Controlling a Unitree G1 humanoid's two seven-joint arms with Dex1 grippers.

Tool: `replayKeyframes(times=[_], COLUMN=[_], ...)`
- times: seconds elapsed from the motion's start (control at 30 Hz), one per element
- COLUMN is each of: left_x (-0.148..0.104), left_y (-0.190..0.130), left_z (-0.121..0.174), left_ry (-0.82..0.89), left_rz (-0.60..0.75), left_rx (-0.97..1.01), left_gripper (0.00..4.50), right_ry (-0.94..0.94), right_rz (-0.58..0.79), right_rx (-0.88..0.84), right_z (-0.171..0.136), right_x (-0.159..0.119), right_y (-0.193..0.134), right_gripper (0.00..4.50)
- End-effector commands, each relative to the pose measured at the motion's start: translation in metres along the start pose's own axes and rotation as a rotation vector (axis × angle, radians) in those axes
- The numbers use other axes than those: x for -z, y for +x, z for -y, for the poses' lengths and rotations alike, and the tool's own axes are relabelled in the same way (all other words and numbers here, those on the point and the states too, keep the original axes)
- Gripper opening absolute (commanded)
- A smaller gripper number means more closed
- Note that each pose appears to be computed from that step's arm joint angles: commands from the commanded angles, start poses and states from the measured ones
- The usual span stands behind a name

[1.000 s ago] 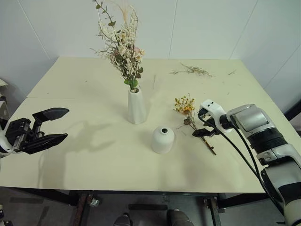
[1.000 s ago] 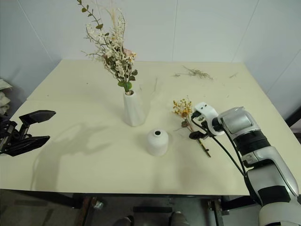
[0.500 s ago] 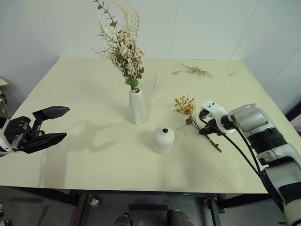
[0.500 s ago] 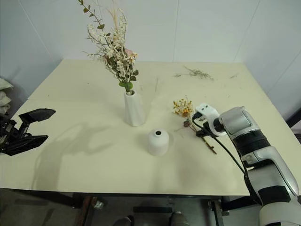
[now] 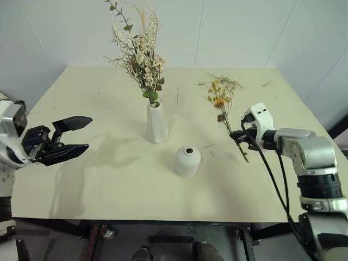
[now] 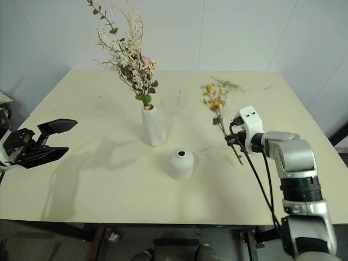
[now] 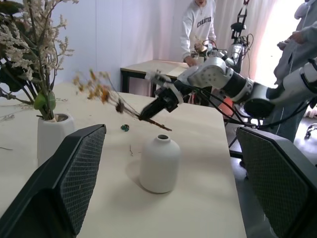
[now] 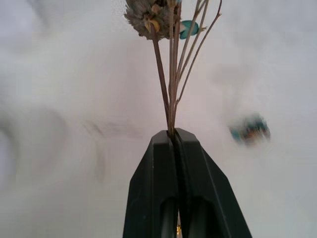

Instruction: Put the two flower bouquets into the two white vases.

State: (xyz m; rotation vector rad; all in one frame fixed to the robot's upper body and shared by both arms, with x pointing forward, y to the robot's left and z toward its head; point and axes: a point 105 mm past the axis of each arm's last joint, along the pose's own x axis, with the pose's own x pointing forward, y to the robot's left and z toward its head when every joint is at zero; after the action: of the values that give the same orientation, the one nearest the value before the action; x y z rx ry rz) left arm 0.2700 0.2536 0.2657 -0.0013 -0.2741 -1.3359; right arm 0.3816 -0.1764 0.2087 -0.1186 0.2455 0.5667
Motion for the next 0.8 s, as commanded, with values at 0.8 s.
replayKeyframes(times=[0.8], left_x=[-0.005], left_y=[0.020], left_z=[-0.011], left_ry=[0.035], left_rz=[-0.027], left_rx=[0.157], left_gripper=[4.50], right_ry=[-0.144], right_rz=[0.782], right_rx=[-0.587], right_z=[-0.161], right_x=[-0.064], right_y=[-0.036], right_gripper=[0.03])
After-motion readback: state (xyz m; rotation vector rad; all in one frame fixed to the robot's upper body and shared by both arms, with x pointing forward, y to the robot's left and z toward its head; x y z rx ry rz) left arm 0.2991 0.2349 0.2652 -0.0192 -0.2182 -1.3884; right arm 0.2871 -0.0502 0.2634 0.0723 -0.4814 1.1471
